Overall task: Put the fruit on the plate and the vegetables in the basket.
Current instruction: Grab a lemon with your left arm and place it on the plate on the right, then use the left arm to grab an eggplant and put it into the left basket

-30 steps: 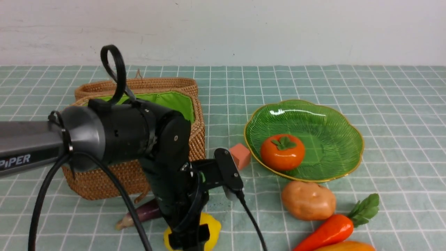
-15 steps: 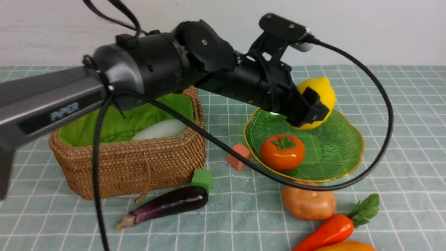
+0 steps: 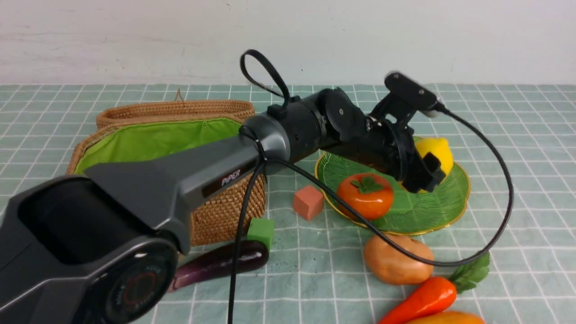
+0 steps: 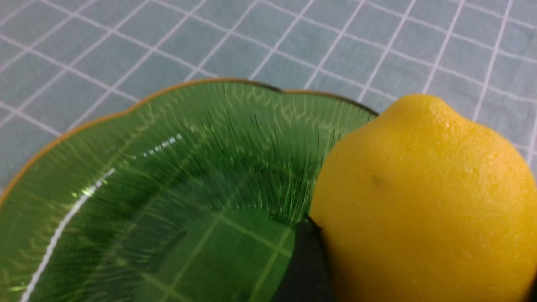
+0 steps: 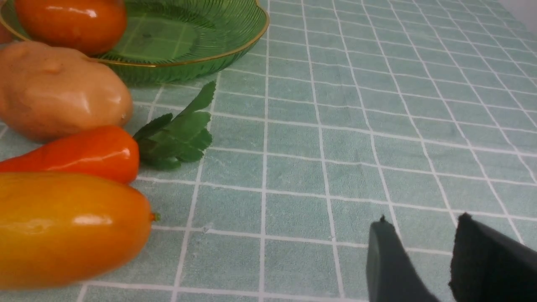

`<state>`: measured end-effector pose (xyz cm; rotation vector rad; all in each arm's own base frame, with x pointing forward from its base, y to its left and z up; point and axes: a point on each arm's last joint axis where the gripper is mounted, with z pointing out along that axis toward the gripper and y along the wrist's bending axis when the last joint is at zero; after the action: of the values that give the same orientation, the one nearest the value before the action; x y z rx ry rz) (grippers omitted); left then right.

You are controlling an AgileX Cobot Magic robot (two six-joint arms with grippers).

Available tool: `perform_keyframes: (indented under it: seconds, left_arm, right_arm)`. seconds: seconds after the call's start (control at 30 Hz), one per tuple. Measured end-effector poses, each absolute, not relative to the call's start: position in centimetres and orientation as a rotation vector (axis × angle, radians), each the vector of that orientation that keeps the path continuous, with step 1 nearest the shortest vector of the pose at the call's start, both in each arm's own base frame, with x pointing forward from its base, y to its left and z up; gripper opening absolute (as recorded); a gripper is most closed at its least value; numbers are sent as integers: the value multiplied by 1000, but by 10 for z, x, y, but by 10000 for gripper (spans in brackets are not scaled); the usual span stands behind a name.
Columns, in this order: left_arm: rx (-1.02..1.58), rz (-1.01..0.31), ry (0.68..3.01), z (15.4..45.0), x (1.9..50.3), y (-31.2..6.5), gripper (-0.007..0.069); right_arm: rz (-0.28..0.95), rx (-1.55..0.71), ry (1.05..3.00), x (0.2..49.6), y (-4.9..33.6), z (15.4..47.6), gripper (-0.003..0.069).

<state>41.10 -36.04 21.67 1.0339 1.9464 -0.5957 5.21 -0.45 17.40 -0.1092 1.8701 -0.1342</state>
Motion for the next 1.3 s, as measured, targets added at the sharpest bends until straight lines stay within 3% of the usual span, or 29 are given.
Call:
perform_keyframes:
  seconds: [0.23, 0.53, 0.63, 0.73, 0.87, 0.93, 1.07, 1.2, 1.3]
  left_arm:
    - [975, -603, 1992, 214, 413, -359, 558]
    - [1001, -618, 2017, 214, 409, -359, 652]
    - [1019, -623, 2014, 222, 406, -358, 648]
    - [1077, -600, 1970, 256, 397, -350, 625]
    - [1155, -579, 1956, 303, 381, -329, 593]
    - [1227, -562, 2014, 342, 365, -296, 565]
    - [1294, -454, 2145, 380, 342, -234, 539]
    - [1330, -273, 2233, 380, 325, -186, 531]
    - [1492, -138, 2297, 350, 305, -165, 531]
  right_arm:
    - [-134, -109, 1870, 52, -4, 174, 241]
    - [-134, -109, 1870, 52, -4, 174, 241]
    - [-134, -109, 1870, 52, -4, 174, 241]
    - [-134, -109, 1870, 52, -4, 174, 241]
    - [-134, -109, 1870, 52, -4, 174, 241]
    - [-134, -109, 1870, 52, -4, 174, 241]
    - [-134, -109, 1870, 52, -4, 174, 241]
    - [-134, -109, 1870, 52, -4, 174, 241]
    - [-134, -109, 1870, 52, -4, 174, 241]
